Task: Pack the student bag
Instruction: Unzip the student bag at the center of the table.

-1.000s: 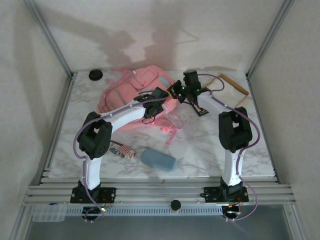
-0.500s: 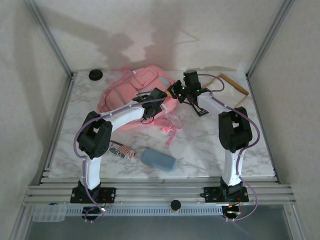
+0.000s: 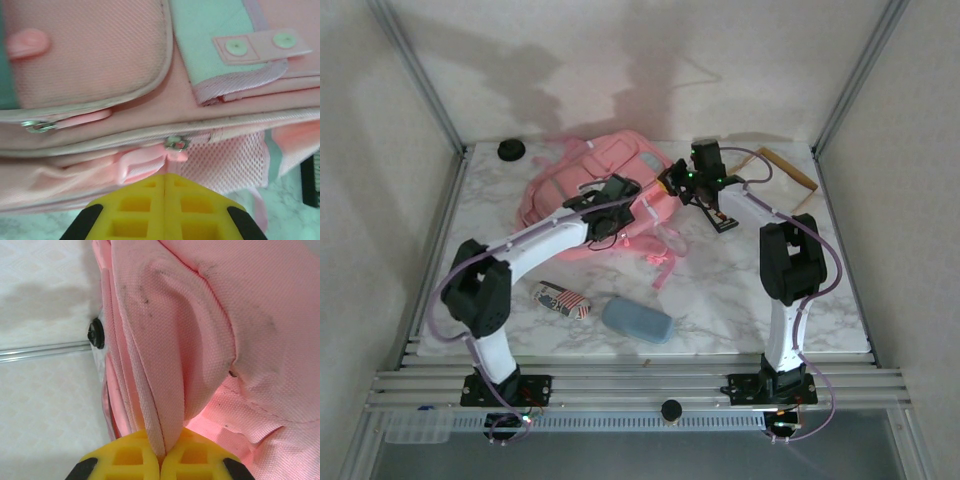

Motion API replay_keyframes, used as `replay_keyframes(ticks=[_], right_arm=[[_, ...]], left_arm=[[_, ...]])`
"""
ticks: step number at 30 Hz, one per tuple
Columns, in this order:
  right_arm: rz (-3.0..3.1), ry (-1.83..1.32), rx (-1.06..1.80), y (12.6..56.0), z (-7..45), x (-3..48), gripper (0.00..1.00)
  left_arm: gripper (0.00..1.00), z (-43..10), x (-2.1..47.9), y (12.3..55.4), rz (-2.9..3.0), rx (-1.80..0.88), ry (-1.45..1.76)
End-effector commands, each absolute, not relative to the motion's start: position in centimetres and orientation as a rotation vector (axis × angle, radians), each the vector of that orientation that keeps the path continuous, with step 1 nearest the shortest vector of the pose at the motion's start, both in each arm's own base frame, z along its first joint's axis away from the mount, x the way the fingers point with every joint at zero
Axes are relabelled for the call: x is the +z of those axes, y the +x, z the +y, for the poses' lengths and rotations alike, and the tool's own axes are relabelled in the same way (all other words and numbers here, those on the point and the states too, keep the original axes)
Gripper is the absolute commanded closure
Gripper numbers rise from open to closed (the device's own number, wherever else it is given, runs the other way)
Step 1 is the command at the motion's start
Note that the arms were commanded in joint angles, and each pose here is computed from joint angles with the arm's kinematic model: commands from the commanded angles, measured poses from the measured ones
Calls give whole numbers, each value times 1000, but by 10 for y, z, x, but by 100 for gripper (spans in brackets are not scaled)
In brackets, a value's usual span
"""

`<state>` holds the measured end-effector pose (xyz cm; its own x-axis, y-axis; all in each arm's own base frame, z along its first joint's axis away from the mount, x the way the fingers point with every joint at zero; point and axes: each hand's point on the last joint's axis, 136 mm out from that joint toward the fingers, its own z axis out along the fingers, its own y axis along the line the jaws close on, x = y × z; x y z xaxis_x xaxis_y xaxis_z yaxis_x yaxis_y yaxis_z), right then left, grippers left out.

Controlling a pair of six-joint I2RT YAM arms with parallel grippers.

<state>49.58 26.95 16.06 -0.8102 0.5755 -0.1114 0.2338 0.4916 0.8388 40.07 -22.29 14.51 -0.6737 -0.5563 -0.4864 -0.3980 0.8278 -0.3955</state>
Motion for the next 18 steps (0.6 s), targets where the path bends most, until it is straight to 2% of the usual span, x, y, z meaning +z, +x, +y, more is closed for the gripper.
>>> replay_keyframes(ticks=[1, 6, 10, 14, 18], right_arm=[[2200, 579, 1267, 517, 257, 214, 100], [2215, 554, 1293, 516, 262, 212, 100], [2201, 585, 1304, 508, 262, 217, 100], [2204, 569, 1298, 508, 265, 221, 100], [2248, 569, 1217, 515, 245, 196, 100]], left_arm=[[100, -195, 151, 389, 2327, -336, -947], [100, -200, 149, 382, 2406, -345, -822], [100, -229, 149, 386, 2434, -384, -696], [89, -245, 148, 397, 2432, -348, -593], [80, -210, 163, 407, 2384, -142, -513]])
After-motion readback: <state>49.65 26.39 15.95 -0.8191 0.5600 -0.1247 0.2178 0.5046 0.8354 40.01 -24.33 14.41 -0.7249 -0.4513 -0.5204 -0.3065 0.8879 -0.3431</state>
